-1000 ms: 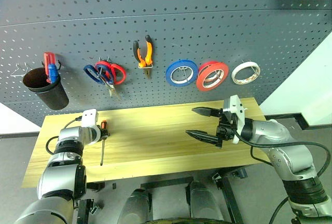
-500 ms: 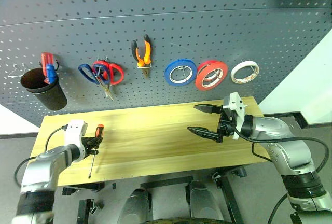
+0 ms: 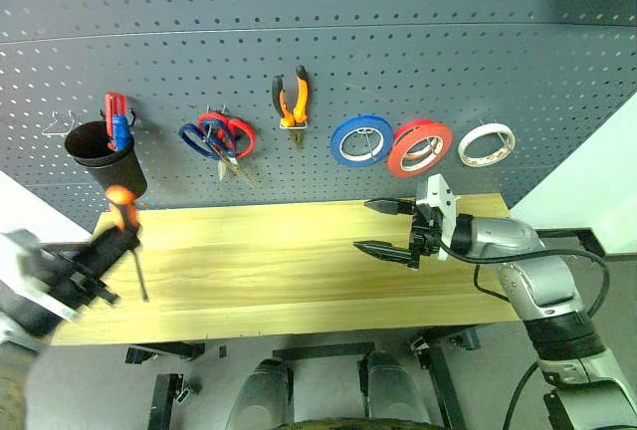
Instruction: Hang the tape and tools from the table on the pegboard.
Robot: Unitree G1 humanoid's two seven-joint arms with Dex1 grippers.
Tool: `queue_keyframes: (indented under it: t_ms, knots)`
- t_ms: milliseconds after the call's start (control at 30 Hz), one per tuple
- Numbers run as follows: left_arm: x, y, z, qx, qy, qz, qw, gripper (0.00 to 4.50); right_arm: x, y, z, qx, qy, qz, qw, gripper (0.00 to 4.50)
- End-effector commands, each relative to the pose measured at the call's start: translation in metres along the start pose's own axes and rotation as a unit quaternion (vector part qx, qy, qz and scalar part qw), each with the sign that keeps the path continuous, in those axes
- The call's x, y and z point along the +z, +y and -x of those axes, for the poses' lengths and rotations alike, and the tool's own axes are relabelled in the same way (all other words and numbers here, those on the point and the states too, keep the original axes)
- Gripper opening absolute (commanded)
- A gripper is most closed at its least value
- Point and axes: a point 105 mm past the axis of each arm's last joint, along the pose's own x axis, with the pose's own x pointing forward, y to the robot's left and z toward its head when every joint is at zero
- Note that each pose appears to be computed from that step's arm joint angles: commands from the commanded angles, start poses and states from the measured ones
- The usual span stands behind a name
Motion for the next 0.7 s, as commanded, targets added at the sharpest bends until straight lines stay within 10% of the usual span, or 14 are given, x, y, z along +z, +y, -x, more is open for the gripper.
queue_keyframes:
  t_ms: [33,433,700]
  knots:
    - [0.055,0.017,-0.004,0.030,-0.115,-0.039,0.992,0.81,0.010,0.000,-0.002,0.008,-0.013,0.022,1.000,4.50]
    - [0.122,0.043,-0.050,0.034,-0.210,-0.143,0.966,0.81,0.015,0.002,-0.006,0.009,-0.024,0.031,0.999,4.50]
    - [0.115,0.067,-0.066,0.042,-0.203,-0.151,0.967,0.81,0.096,0.006,0.007,0.024,-0.178,0.023,0.983,4.50]
